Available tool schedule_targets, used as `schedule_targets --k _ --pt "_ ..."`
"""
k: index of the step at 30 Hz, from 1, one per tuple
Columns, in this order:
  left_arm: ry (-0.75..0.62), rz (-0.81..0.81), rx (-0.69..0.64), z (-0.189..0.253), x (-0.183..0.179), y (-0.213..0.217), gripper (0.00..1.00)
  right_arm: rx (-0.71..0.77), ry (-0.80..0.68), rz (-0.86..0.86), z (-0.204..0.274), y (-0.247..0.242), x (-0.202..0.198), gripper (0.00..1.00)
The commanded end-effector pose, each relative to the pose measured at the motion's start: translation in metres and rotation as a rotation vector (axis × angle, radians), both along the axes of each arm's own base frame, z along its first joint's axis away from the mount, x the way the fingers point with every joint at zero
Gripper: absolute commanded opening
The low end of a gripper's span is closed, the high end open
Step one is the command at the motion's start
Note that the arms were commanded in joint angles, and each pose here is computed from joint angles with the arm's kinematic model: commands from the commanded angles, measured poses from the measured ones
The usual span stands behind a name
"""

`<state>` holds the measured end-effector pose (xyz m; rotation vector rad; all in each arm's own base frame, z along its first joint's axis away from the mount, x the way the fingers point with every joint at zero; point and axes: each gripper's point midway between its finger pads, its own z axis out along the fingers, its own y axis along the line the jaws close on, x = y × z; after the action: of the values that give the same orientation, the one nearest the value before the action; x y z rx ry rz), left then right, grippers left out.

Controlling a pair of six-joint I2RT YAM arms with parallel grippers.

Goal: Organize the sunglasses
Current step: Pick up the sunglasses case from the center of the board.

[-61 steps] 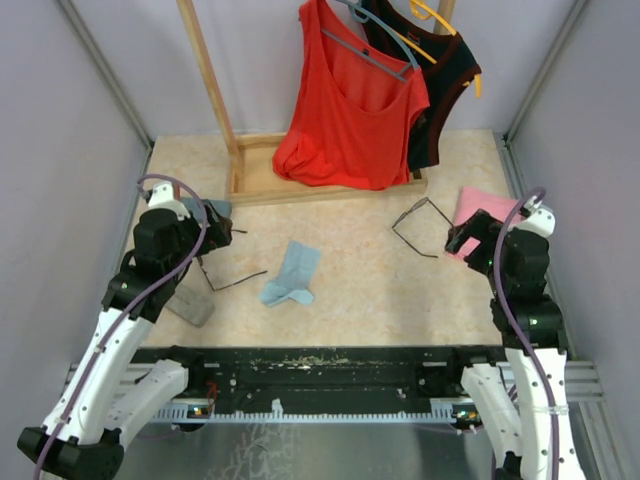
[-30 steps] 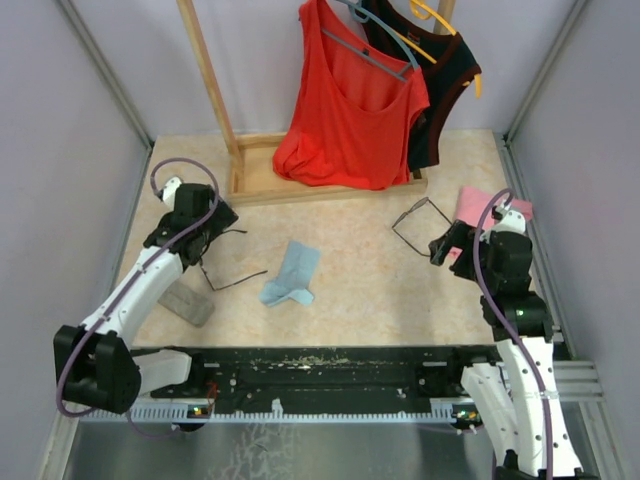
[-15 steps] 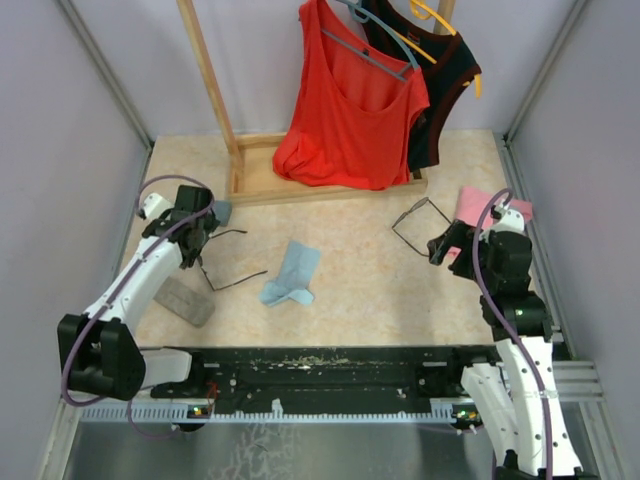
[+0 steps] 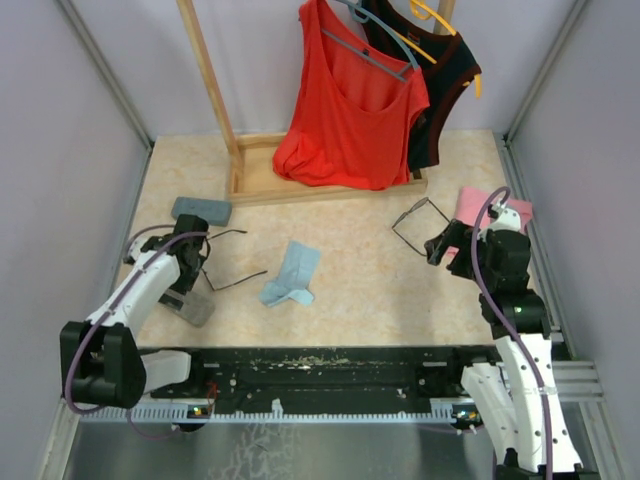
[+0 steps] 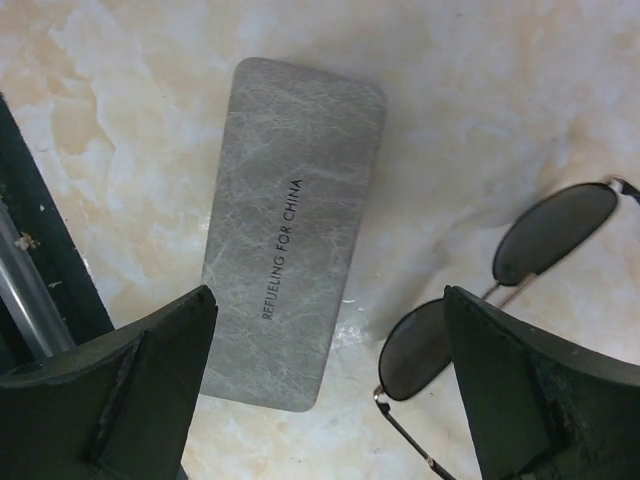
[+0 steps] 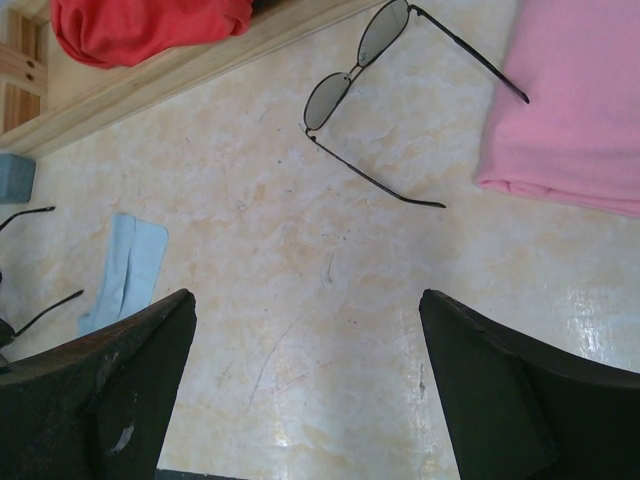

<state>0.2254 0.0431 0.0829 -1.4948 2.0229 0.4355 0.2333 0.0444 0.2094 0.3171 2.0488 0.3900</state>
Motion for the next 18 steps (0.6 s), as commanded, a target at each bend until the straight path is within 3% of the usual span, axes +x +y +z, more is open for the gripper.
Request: schedule_targets --k 1,12,18 --pt "0.084 0.130 -0.013 -0.017 -0.020 0.008 1.00 -0.007 -0.047 0.019 0.010 0.001 0.007 0.94" --pt "0.125 0.097 -0.047 -0.050 -0.017 0.015 1.00 -0.002 -0.038 0.032 0.007 0.003 0.008 0.94" --pt "0.123 0.067 -0.088 -0.065 -0.009 0.012 0.93 -0.003 -0.033 0.032 0.006 0.003 0.008 0.94"
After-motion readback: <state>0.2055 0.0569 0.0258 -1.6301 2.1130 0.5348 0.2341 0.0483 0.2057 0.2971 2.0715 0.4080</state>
